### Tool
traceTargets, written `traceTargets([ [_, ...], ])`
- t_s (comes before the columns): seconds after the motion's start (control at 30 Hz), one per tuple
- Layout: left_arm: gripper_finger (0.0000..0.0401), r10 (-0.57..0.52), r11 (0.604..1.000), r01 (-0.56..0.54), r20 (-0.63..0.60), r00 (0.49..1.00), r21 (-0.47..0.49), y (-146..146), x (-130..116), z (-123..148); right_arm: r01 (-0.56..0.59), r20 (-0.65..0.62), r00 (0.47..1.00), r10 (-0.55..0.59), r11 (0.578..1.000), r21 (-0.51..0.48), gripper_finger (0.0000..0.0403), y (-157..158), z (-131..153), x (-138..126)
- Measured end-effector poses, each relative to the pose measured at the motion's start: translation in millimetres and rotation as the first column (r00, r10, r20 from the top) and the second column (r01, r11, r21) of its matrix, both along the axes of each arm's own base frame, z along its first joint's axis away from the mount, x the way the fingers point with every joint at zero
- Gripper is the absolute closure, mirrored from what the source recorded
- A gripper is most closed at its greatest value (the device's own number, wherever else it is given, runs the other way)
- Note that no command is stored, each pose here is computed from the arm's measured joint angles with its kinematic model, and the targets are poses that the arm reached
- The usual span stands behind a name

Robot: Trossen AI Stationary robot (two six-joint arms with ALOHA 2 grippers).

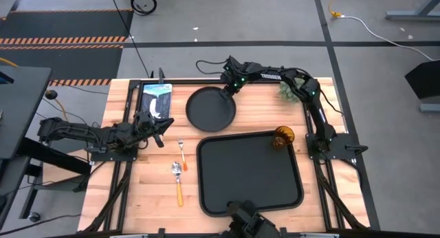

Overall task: Pick and place plate/cup/fork/spoon on tray
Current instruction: Put the black plate on the black tray

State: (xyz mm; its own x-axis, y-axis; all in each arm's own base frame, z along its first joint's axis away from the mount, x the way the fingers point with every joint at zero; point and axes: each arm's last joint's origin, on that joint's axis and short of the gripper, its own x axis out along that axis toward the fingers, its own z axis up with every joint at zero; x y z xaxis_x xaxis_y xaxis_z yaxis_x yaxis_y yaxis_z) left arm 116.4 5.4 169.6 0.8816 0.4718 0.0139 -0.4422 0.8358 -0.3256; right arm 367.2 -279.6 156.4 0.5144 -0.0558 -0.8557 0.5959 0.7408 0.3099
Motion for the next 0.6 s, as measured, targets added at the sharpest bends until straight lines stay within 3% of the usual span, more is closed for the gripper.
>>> traceTargets([
  [0.2,0.0376,0.000,1.000,0.000,0.000,1.000,0.000,0.0,0.0,0.0,0.016,0.048,0.999,-0.015,1.000,-0.018,0.0388,-9.6,8.6,0.1],
  [0.47,0.0376,0.000,1.000,0.000,0.000,1.000,0.000,0.0,0.0,0.0,0.011,0.152,0.988,0.002,0.997,-0.079,0.0388,-24.7,47.4,8.9],
  [0.6,0.0376,0.000,1.000,0.000,0.000,1.000,0.000,0.0,0.0,0.0,-0.036,0.200,0.979,0.048,0.997,-0.062,0.0388,-26.8,67.2,11.0],
])
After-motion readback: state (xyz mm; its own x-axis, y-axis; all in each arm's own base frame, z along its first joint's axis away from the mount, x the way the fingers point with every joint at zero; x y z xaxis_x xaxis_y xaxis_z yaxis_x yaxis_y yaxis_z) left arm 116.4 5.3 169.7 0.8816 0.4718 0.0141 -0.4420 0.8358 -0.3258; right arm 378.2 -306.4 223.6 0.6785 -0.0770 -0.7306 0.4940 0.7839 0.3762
